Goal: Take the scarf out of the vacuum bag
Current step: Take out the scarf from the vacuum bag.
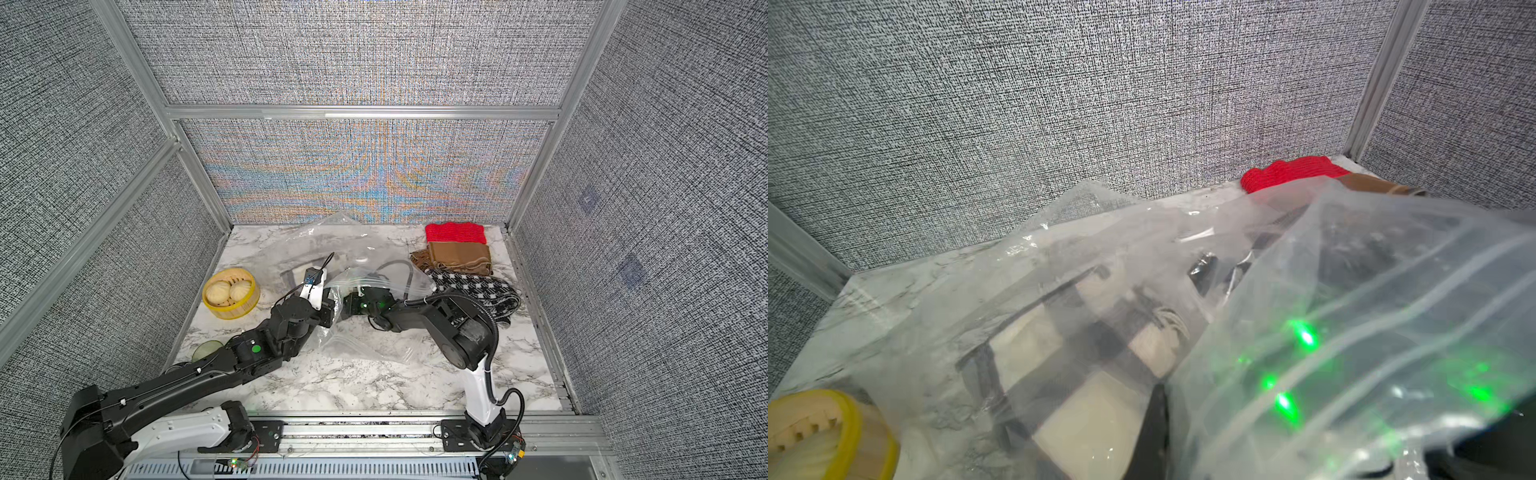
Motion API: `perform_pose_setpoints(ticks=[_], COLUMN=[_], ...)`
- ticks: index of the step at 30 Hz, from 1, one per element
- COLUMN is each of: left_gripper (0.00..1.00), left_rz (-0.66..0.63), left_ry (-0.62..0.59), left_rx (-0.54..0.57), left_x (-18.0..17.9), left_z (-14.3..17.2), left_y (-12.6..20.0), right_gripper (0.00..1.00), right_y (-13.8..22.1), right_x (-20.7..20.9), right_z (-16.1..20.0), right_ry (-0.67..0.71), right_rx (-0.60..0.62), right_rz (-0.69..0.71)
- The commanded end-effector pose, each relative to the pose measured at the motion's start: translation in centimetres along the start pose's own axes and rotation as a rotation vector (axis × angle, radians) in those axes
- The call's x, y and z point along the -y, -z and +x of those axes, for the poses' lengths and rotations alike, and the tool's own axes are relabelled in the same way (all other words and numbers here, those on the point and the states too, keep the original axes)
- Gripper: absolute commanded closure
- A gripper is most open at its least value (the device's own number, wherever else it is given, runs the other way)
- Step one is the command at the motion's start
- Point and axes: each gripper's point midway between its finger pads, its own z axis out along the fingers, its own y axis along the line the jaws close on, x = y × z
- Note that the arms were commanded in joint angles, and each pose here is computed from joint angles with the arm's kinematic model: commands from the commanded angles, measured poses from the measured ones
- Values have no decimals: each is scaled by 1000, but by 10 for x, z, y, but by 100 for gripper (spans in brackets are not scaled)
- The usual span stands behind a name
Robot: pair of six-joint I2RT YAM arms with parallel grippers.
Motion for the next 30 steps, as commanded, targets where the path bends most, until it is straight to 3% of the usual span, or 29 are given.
perform_pose_setpoints(ticks=[1,7,13,14,16,22,26,30], left_gripper=[100,100,100,100,100,100,100,100], left_rz=[-54,-32,27,38,71,191,195,223], left_ry=[3,9,48,54,71,100,105,114], left_rx=[-7,-28,-22,-21,-15,-25,-21,-8], left_x=[-7,-1,2,3,7,29,28,30], left_z=[0,9,17,18,19,22,21,17], left_y=[-5,-10,-2,0,2,2,3,9], right_gripper=[100,100,100,95,69,28,16,15], right_y=[19,43,59,62,64,87,100,106], right_x=[3,26,56,54,48,26,19,29], right_z=[17,30,9,5,0,9,28,38], right_ry=[22,69,44,58,79,111,76,85], right_rx=[-62,-85,-46,-44,-27,37,-1,-38], right_rz=[7,107,143,143,134,132,103,172])
